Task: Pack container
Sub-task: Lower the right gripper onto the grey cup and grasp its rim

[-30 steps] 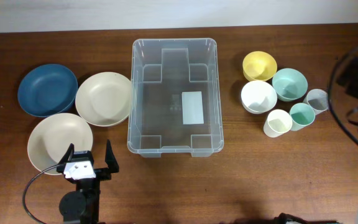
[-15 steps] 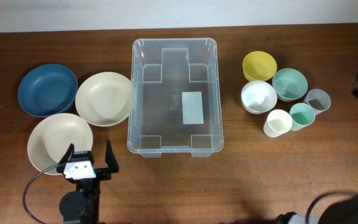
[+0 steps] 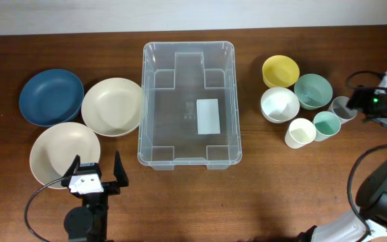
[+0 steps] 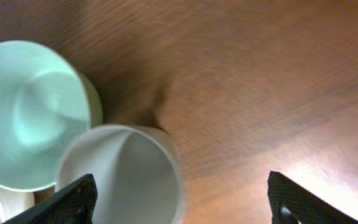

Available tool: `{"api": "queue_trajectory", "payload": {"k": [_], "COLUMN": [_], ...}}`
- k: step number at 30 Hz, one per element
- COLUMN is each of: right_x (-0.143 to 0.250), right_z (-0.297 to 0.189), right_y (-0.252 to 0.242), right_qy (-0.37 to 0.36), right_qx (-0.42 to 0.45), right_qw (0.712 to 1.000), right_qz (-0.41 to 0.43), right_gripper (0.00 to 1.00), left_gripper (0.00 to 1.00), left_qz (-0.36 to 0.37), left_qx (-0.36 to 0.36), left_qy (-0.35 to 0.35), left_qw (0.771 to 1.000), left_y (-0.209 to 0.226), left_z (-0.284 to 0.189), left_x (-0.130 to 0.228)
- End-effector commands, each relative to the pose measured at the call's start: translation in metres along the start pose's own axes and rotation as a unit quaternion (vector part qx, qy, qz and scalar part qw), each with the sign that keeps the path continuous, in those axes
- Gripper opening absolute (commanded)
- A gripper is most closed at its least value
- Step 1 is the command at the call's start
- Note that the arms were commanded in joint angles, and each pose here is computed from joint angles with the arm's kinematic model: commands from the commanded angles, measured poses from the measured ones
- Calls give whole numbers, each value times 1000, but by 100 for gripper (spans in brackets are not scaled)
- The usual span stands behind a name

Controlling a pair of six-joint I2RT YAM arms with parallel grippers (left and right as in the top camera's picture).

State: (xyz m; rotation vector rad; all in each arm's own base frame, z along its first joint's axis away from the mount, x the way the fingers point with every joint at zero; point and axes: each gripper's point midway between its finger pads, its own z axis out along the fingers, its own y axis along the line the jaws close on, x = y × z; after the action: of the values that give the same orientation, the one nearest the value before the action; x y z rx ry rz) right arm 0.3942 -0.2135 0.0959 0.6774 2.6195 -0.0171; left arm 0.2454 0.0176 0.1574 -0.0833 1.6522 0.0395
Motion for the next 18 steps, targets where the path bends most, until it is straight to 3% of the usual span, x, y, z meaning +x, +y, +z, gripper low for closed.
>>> {"api": "queue_trajectory", "payload": {"k": [1, 8, 15, 18], "right_x": [-3, 5, 14, 15], "right_z": [9, 28, 44, 46], "right_y": [9, 4, 3, 3], "right_qy": [1, 21, 40, 43], "right_qx": [0, 8, 8, 8], "right_qw": [999, 999, 999, 999], "right_qz": [-32, -30, -29, -29], "right_gripper": [82, 77, 65, 55], "left_gripper": [100, 100, 100, 100], "left_qz": [7, 7, 7, 7], "left_qx": [0, 0, 0, 0], "left_qy": [-1, -1, -1, -1], "left_qw": [1000, 1000, 1000, 1000], "left_y": [0, 0, 0, 0], "left_z": [0, 0, 0, 0], "left_x": [1, 1, 1, 1]}}
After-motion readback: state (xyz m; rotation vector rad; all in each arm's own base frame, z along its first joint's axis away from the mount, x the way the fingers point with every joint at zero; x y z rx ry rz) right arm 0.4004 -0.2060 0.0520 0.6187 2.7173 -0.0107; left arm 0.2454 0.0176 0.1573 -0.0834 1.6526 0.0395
